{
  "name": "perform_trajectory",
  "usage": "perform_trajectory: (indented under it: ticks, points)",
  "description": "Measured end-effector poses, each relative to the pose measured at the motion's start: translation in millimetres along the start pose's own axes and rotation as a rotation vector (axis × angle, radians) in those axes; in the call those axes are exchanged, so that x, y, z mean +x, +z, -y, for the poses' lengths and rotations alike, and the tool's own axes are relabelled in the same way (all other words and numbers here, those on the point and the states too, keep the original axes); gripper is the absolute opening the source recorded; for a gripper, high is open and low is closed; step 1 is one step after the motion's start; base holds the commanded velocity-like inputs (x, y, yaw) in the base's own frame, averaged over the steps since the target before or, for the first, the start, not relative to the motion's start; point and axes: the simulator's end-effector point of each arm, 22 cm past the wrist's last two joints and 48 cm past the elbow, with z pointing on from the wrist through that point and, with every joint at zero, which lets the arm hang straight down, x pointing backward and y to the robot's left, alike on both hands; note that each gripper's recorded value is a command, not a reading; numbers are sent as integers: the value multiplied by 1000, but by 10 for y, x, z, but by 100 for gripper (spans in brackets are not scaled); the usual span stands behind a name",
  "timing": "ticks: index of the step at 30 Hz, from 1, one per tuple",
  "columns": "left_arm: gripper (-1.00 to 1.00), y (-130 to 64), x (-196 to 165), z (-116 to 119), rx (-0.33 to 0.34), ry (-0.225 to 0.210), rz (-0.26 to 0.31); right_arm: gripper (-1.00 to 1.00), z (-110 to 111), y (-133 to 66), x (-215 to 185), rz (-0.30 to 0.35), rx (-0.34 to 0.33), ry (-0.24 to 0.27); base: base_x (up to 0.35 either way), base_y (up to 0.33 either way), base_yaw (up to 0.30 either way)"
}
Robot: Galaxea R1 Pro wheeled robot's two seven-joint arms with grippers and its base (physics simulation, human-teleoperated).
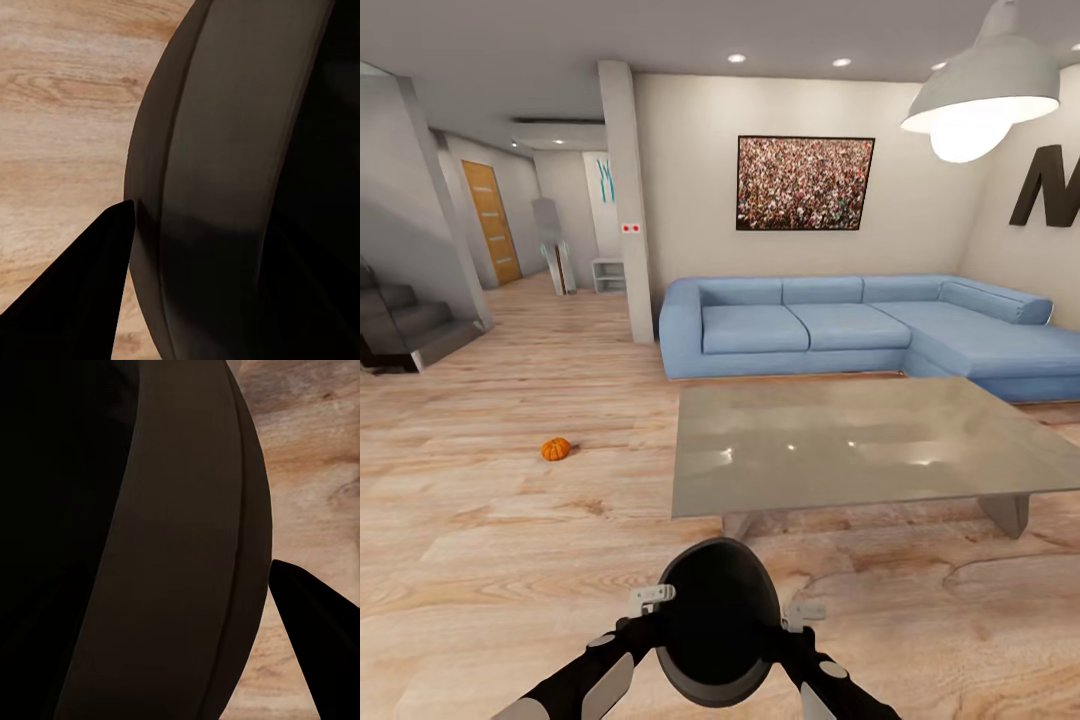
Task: Place each of the two pumpkins and all three candles from the living room inside a cabinet in the living room (use any cabinet), then make sure every cabinet is closed, and position the cauldron so it is next to a table in the living room.
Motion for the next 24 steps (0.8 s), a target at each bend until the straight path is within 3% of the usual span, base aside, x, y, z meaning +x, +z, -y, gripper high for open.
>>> perform_trajectory:
  ticks: [24]
  points:
    - [-100, 307, 337, -119, 3, -4, 13, -100, 113, 271, 348, 11, -2, -12, 0, 0, 0]
